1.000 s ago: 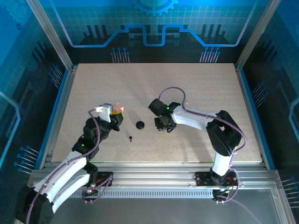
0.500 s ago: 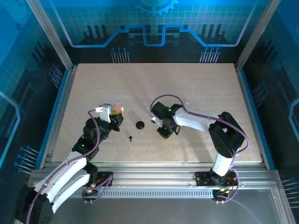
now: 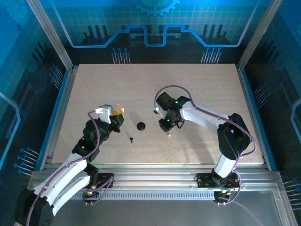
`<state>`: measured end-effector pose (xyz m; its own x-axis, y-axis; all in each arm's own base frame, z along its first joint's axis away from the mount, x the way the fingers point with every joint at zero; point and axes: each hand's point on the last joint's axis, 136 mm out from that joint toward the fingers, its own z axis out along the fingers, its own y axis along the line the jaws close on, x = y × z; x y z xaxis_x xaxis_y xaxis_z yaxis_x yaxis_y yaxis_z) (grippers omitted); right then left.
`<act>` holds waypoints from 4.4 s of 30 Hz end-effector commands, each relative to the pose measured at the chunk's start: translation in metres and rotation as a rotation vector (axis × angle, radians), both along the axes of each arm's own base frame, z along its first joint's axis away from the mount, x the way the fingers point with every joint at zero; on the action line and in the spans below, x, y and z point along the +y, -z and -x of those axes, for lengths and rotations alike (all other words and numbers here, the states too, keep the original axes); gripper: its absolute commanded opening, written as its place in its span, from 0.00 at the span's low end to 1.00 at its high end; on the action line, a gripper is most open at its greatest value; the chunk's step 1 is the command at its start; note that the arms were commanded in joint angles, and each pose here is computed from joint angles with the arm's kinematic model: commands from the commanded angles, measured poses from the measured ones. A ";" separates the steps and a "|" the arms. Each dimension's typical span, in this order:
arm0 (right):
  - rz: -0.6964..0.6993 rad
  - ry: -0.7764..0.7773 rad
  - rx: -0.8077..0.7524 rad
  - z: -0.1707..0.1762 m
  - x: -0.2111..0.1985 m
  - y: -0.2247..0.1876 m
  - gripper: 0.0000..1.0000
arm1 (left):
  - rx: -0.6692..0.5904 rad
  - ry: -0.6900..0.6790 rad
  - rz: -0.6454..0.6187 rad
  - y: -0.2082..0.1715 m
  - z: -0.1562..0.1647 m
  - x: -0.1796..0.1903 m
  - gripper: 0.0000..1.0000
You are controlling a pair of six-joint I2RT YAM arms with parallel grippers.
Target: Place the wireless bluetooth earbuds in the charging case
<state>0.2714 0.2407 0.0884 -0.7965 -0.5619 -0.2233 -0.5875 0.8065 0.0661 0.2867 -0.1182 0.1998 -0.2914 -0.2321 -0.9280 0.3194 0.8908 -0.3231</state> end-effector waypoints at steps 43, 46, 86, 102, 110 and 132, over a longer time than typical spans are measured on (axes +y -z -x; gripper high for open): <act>0.092 0.524 0.207 0.016 0.013 0.072 0.28 | -0.029 -0.005 0.015 -0.002 -0.001 0.002 0.20; 0.096 0.522 0.197 0.018 0.011 0.067 0.27 | -0.030 -0.002 0.017 -0.002 -0.001 0.002 0.20; 0.084 0.377 0.187 0.015 -0.037 0.025 0.36 | -0.027 0.017 0.023 -0.003 0.001 -0.001 0.20; 0.115 0.345 0.264 0.008 -0.026 0.054 0.36 | -0.022 0.009 0.013 -0.001 0.000 0.001 0.20; 0.115 0.348 0.302 0.015 -0.025 0.061 0.35 | -0.020 0.007 0.011 0.000 0.000 0.001 0.20; 0.167 0.351 0.339 0.030 -0.030 0.078 0.29 | -0.017 0.010 0.016 0.001 -0.001 0.000 0.20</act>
<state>0.2499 0.2123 0.0172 -0.9600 -0.2557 0.1142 -0.2490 0.9660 0.0697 0.2869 -0.1189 0.1945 -0.2945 -0.2316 -0.9271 0.3266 0.8874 -0.3254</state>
